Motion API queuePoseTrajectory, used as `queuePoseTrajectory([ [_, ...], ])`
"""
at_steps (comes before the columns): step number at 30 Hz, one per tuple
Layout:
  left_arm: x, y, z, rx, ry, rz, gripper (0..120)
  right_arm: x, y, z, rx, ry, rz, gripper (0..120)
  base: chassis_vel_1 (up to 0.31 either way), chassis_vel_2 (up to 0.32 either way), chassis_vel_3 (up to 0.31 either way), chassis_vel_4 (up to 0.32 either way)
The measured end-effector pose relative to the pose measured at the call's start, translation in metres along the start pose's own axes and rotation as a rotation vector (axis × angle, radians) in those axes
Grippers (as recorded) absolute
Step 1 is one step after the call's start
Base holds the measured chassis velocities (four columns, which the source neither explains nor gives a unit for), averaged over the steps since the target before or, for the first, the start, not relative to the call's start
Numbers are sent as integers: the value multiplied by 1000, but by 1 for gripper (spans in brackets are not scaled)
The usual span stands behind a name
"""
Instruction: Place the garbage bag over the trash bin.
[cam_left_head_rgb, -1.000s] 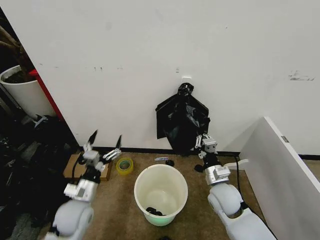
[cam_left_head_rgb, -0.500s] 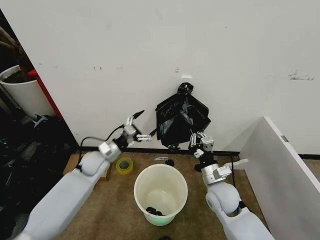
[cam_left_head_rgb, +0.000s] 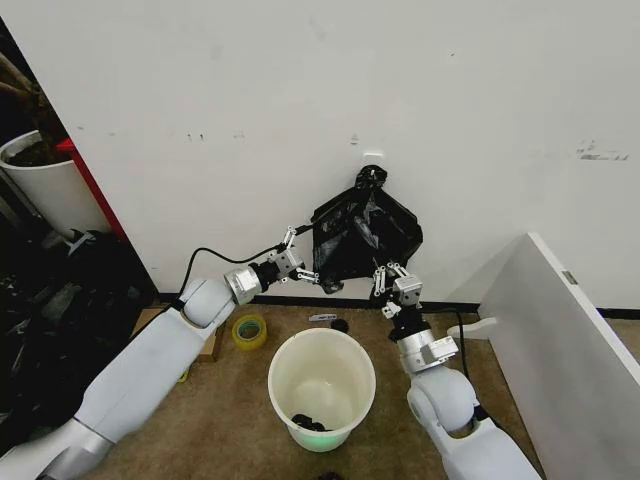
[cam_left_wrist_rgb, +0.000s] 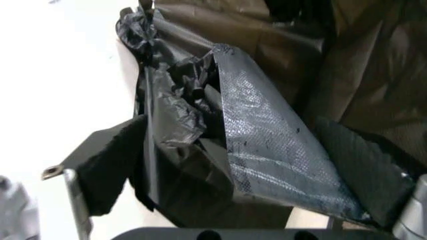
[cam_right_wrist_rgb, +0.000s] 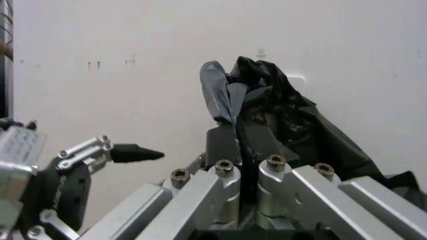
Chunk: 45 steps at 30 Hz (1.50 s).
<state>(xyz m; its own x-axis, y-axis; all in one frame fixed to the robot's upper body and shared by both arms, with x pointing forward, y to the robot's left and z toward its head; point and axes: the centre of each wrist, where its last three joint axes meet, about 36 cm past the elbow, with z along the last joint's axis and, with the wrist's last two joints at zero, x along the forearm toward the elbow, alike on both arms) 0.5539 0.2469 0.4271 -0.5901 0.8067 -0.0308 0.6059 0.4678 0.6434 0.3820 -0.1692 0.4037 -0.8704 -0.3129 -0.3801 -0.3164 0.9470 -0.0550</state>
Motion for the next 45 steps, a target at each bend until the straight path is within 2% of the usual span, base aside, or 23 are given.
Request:
queuePoseTrajectory([
  [6, -5, -8, -1, 13, 13, -59, 69, 0, 4, 0, -3, -8, -11, 0, 0, 0, 0, 0],
  [8, -4, -10, -2, 27, 19, -72, 66, 0, 4, 0, -2, -8, -12, 0, 0, 0, 0, 0],
  [16, 3, -21, -4, 259, 60, -142, 32, 2, 3, 0, 6, -9, -15, 0, 0, 0, 0, 0],
  [19, 4, -21, -4, 305, 63, -163, 26, 2, 3, 0, 9, -9, -16, 0, 0, 0, 0, 0],
  [24, 3, -21, -4, 403, 59, -214, 4, 3, 1, 0, 16, -13, -19, 0, 0, 0, 0, 0],
  [26, 2, -21, -3, 411, 57, -220, 0, 3, 0, 0, 18, -14, -19, 0, 0, 0, 0, 0],
  [33, -2, -22, -4, 439, 35, -253, 0, 4, -3, 1, 25, -21, -19, 0, 0, 0, 0, 0],
  [35, -5, -24, -7, 467, 2, -291, 0, 4, -4, 2, 28, -25, -18, 0, 0, 0, 0, 0],
  [40, -7, -37, -33, 601, -172, -426, 0, 14, -2, -1, 27, -18, 1, 0, 0, 0, 0, 0],
  [41, -7, -37, -33, 601, -172, -426, 0, 14, -2, -1, 27, -18, 1, 0, 0, 0, 0, 0],
  [43, -2, -47, -45, 643, -220, -484, 0, 24, 3, -8, 34, 28, 60, 0, 0, 0, 0, 0],
  [45, 3, -63, -54, 675, -232, -513, 0, 36, 6, -17, 39, 76, 124, 0, 0, 0, 0, 0],
])
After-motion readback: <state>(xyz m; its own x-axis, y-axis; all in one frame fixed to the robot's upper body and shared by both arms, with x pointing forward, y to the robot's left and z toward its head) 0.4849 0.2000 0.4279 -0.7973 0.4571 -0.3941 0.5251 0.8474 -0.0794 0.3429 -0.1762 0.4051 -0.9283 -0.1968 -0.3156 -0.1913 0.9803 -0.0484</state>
